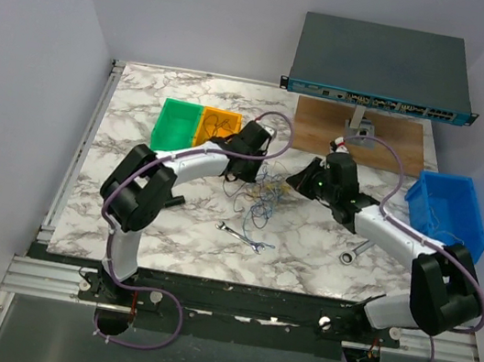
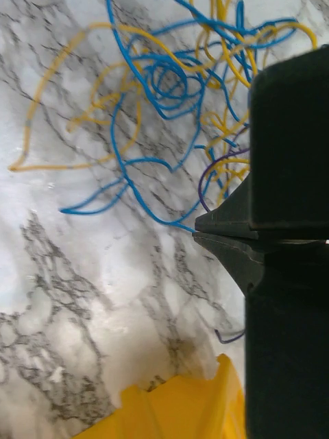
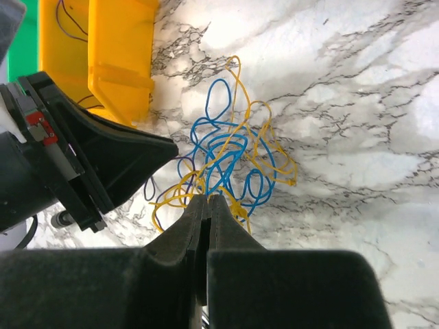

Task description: Untangle the cables

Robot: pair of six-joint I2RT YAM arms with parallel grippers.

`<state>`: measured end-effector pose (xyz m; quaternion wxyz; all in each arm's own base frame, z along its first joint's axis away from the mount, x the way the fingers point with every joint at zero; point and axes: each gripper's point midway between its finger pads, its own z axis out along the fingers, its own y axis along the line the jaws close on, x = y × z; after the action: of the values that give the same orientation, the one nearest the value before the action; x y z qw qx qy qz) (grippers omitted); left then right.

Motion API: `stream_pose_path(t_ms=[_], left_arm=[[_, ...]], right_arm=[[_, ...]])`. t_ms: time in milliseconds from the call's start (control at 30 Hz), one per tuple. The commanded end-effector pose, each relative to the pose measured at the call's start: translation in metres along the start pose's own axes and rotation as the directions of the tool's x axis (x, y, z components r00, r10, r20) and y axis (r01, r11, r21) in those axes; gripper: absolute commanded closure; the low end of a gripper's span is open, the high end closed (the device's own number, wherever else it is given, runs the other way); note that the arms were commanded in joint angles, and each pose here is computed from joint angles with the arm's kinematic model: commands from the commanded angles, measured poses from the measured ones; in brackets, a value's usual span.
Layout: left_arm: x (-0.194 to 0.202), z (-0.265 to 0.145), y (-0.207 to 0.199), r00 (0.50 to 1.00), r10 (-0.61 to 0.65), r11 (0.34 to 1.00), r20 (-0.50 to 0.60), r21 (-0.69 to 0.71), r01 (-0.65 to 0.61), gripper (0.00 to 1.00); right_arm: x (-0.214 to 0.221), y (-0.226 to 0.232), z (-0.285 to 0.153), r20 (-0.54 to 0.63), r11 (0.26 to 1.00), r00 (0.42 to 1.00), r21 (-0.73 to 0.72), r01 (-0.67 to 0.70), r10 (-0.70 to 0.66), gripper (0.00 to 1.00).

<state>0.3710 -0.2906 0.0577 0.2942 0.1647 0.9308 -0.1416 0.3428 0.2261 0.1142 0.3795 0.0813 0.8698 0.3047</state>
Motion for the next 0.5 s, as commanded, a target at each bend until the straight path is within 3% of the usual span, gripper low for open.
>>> stream_pose_path(t_ms=[0, 200, 467], left_arm=[[-0.004, -0.028, 0.006, 0.998, -0.001, 1.0, 0.061, -0.03, 0.003, 1.0], [-0.007, -0.07, 0.016, 0.985, -0.033, 0.999, 0.171, -0.026, 0.038, 1.0], [0.037, -0.088, 0.012, 0.971, -0.135, 0.99, 0.197, 0.071, 0.123, 1.0]], right_arm=[[0.003, -0.009, -0.013, 0.011, 0.999, 1.0, 0.053, -0.003, 0.003, 0.99], [0.006, -0.025, -0.035, 0.028, 0.993, 0.999, 0.119, 0.018, -0.021, 0.99], [0.031, -0.04, -0.057, -0.016, 0.991, 1.0, 0.13, 0.023, -0.021, 0.99]])
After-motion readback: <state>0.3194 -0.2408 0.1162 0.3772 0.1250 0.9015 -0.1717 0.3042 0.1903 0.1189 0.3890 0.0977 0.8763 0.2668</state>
